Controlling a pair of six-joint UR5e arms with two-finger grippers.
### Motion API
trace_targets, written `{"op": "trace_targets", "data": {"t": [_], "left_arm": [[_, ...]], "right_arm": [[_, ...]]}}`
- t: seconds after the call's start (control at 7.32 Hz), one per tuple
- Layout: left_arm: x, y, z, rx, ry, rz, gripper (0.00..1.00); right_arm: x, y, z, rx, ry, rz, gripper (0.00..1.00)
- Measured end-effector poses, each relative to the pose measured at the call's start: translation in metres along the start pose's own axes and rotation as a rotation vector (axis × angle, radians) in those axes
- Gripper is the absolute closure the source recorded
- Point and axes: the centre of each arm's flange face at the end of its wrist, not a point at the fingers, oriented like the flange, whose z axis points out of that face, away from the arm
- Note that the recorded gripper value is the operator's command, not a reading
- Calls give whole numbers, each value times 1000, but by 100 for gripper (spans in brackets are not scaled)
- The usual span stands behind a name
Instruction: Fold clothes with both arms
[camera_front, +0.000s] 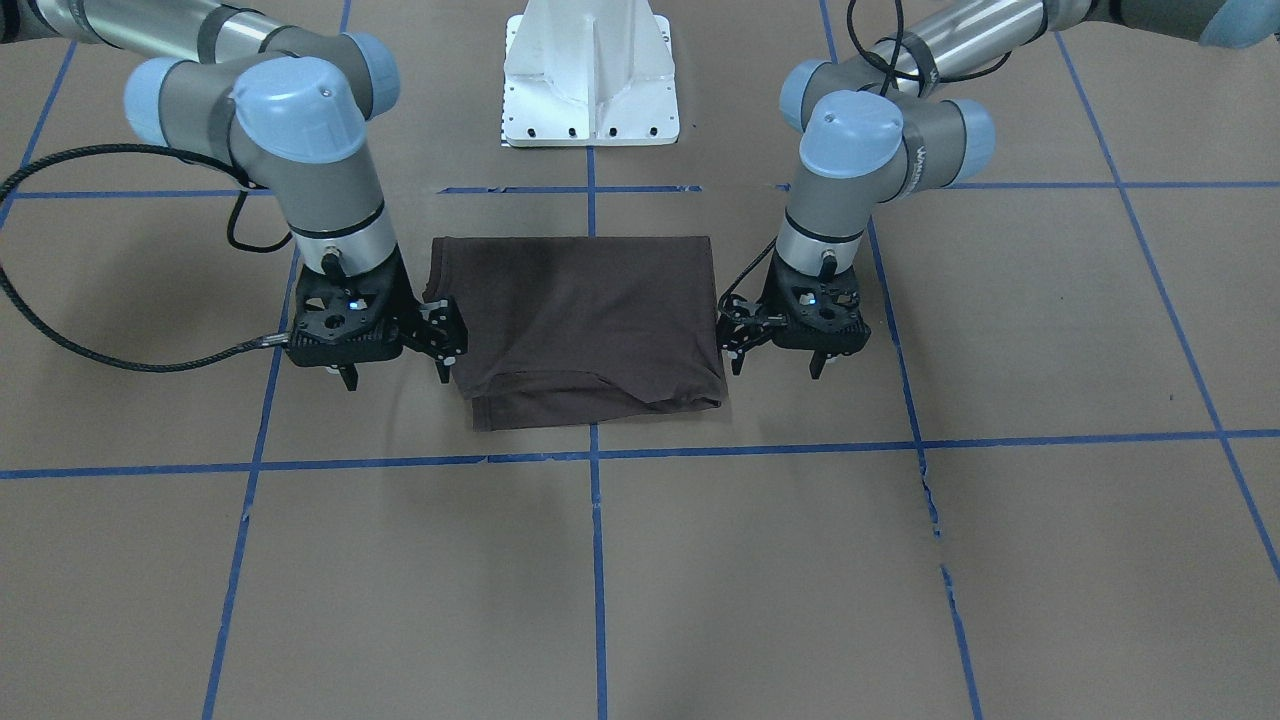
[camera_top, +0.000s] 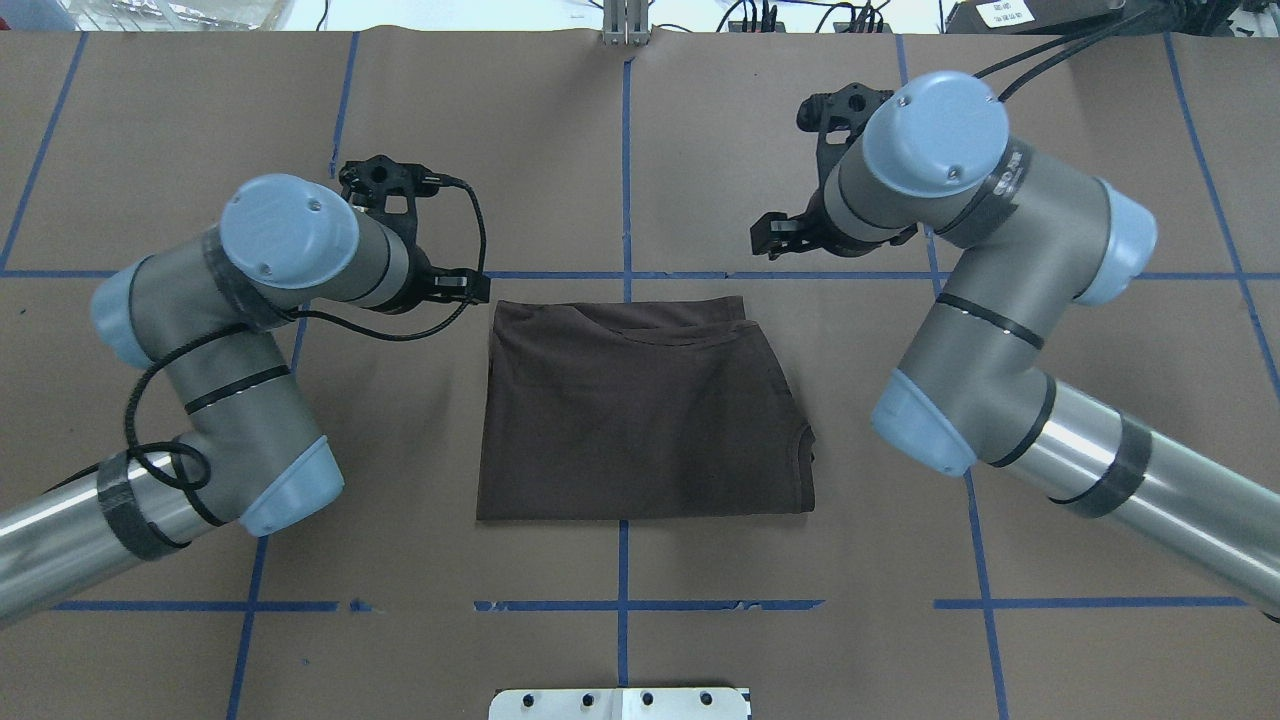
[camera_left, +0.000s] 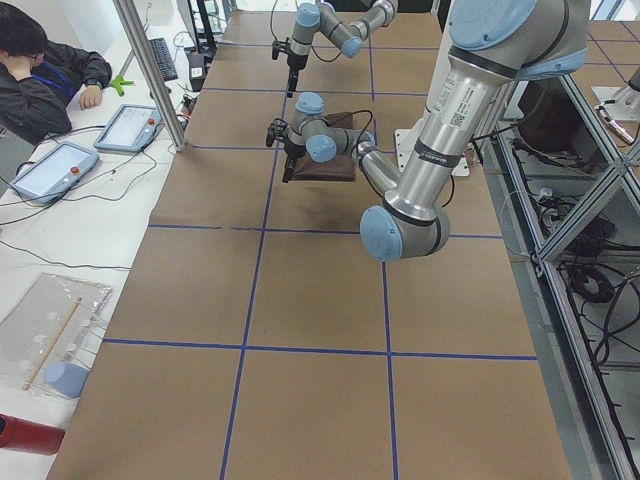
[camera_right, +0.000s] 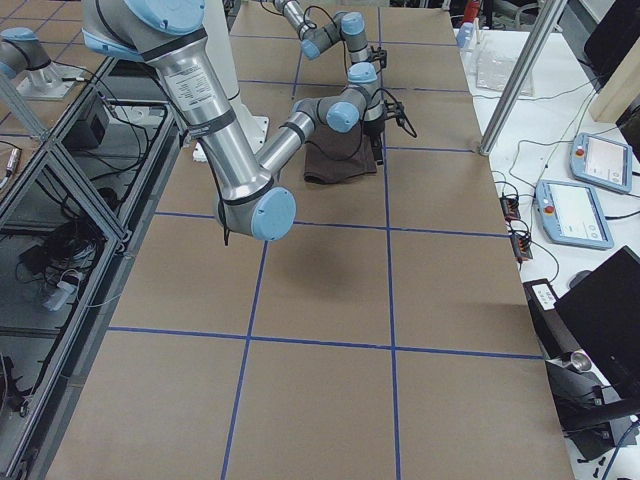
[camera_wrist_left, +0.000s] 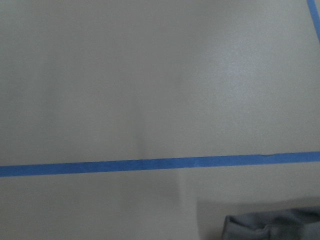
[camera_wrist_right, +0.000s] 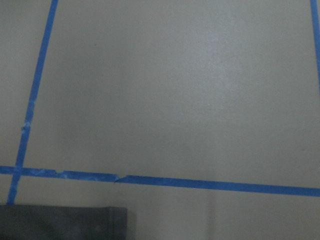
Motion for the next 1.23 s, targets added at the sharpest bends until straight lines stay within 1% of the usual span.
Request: {"op": "trace_targets", "data": {"t": [0.14,0.27,0.41,0.55,0.68,0.82,0.96,1.09,1.23], "left_arm": [[-36,5,-17,-7,-4,21,0],[-79,9,-36,-12,-17,52,0],[-128,8,-54,-20,-35,98,0],[-177,2,-72,-34,-50,155,0],[-227,-7,-91,-50,-57,224,0],[-278,-13,-107,-71,-65,253,0],[-329,-13,-111,-104,-84,219,0],[-382,-10,-112,-140,-91,151,0],[-432,-7,-122,-164,-62,92,0]], "right_arm": [[43,-8,-18,-30,15,-50,0],[99,-18,-30,-68,19,-90,0],[170,-26,-40,-104,23,-129,0],[243,-27,-50,-136,26,-150,0],[308,-18,-59,-162,23,-127,0],[363,-1,-64,-186,25,-75,0],[405,19,-63,-210,37,-19,0],[434,34,-66,-218,42,28,0],[457,43,-75,-216,38,72,0]]}}
